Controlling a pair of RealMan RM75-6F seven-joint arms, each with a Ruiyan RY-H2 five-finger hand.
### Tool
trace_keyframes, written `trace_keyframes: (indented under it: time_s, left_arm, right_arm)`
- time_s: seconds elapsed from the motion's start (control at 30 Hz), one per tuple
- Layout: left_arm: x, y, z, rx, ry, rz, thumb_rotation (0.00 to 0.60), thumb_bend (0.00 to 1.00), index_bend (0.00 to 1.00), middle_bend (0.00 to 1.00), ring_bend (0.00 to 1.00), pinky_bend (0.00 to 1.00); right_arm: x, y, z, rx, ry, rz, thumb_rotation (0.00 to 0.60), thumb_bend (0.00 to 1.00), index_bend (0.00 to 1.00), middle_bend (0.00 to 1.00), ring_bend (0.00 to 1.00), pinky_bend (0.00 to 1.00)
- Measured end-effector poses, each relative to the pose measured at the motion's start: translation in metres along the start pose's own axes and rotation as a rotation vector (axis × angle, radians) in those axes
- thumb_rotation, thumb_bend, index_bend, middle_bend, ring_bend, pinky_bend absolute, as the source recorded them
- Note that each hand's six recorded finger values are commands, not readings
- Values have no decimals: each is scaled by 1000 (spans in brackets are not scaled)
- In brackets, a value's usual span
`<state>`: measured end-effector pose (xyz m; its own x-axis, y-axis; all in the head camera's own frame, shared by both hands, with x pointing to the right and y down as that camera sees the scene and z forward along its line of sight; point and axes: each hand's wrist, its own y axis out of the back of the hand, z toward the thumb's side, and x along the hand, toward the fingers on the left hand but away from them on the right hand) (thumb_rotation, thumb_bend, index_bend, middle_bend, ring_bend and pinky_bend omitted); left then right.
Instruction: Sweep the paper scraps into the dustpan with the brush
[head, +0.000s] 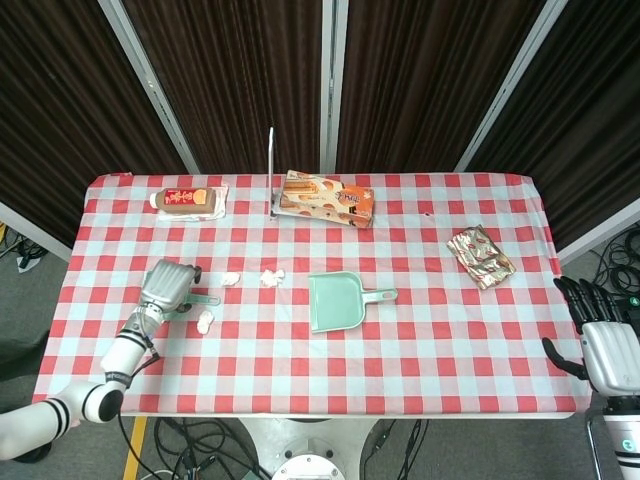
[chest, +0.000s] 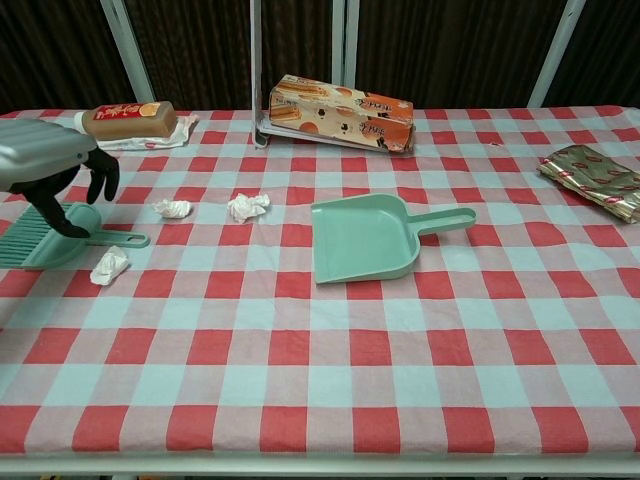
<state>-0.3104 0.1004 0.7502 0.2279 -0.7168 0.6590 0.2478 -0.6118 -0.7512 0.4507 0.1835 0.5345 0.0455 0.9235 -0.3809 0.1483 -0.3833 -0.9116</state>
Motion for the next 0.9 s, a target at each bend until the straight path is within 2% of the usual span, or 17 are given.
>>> trace_keyframes:
  time_s: [0.2, 0.43, 0.9]
  left_arm:
    - [6, -14, 4, -28, 16, -59, 600, 260, 441, 484, 716, 903]
    - [12, -19, 9, -33, 5, -94, 600, 264, 432, 474, 716, 903]
    - [18, -25, 9, 4, -2, -121, 600, 287, 437, 482, 716, 903]
  right_arm:
    - [2, 1, 0, -4, 1, -6, 600, 246, 0, 75, 0, 0]
    - [8, 2, -5, -3, -15, -14, 600, 247, 0, 76, 0, 0]
    - [10, 4, -9, -5, -24, -27, 600, 247, 0, 83, 0, 0]
